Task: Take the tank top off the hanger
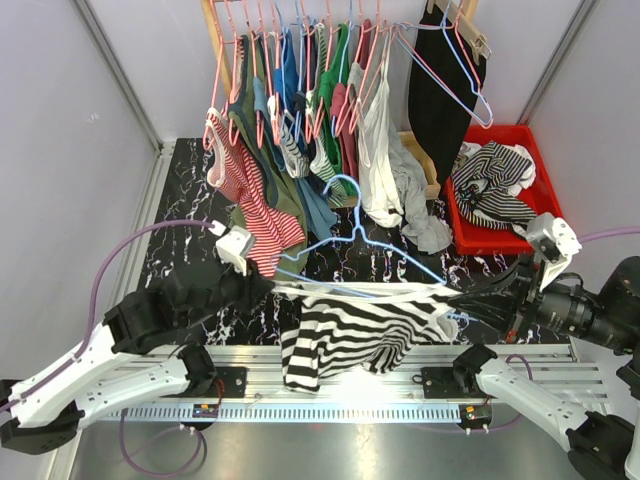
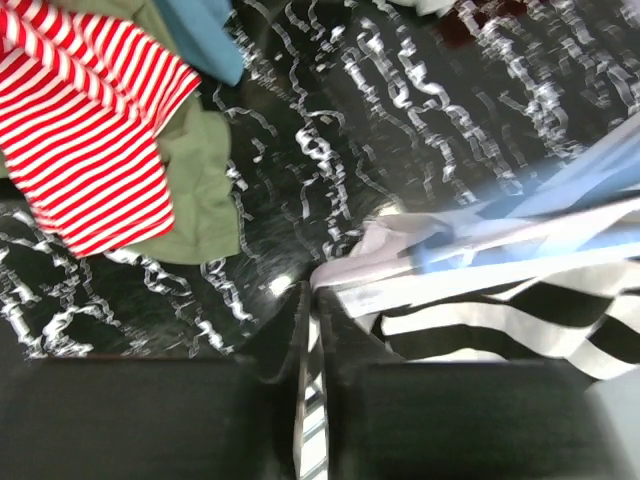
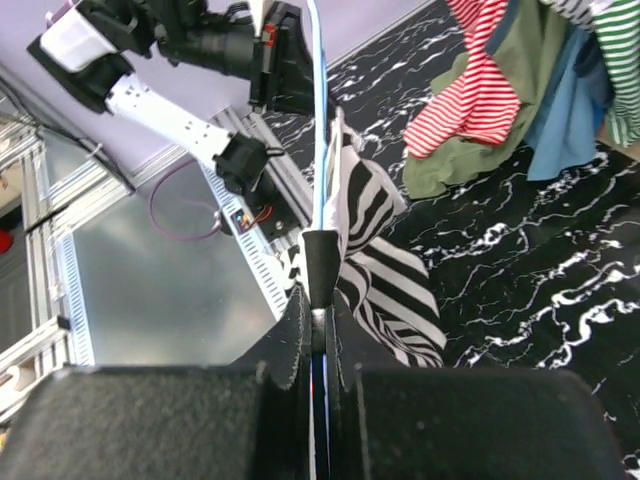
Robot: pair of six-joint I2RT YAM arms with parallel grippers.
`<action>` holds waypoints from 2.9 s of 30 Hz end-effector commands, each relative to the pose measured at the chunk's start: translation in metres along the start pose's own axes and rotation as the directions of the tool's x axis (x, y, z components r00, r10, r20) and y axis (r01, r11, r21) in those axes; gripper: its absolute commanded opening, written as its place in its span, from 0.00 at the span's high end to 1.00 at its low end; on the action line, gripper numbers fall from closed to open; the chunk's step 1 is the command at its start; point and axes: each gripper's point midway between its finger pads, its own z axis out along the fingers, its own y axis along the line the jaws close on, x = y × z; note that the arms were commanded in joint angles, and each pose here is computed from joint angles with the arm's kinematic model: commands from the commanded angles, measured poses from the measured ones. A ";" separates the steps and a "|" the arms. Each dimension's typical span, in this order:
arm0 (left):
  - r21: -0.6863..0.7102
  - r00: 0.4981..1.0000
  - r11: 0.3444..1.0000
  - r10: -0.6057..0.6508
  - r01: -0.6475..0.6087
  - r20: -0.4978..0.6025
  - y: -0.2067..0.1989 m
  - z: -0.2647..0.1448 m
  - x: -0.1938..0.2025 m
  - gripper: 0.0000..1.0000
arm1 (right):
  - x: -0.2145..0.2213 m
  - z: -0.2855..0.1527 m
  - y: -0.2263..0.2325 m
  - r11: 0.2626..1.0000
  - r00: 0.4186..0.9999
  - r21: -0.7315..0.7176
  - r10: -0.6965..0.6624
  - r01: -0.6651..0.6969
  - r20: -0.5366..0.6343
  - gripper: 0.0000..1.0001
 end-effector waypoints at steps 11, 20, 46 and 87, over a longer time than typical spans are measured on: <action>0.241 0.965 0.971 -0.058 -0.006 0.254 -0.024 -0.061 -0.042 0.01 | -0.010 0.015 -0.052 0.970 0.998 0.242 0.018 -0.034 0.068 1.00; 0.367 0.916 0.930 -0.146 -0.002 0.373 -0.032 -0.097 -0.051 0.01 | 0.006 0.034 -0.013 0.999 0.998 -0.034 0.019 -0.020 -0.052 1.00; 0.791 0.981 0.594 0.190 -0.147 0.040 -0.104 -0.121 0.045 0.10 | -0.009 0.040 0.030 0.954 0.994 -0.299 -0.010 -0.022 -0.106 1.00; 0.610 0.992 0.788 0.121 -0.085 -0.018 -0.076 -0.093 0.037 1.00 | -0.005 0.068 -0.073 0.969 0.993 0.240 0.082 -0.060 -0.084 0.00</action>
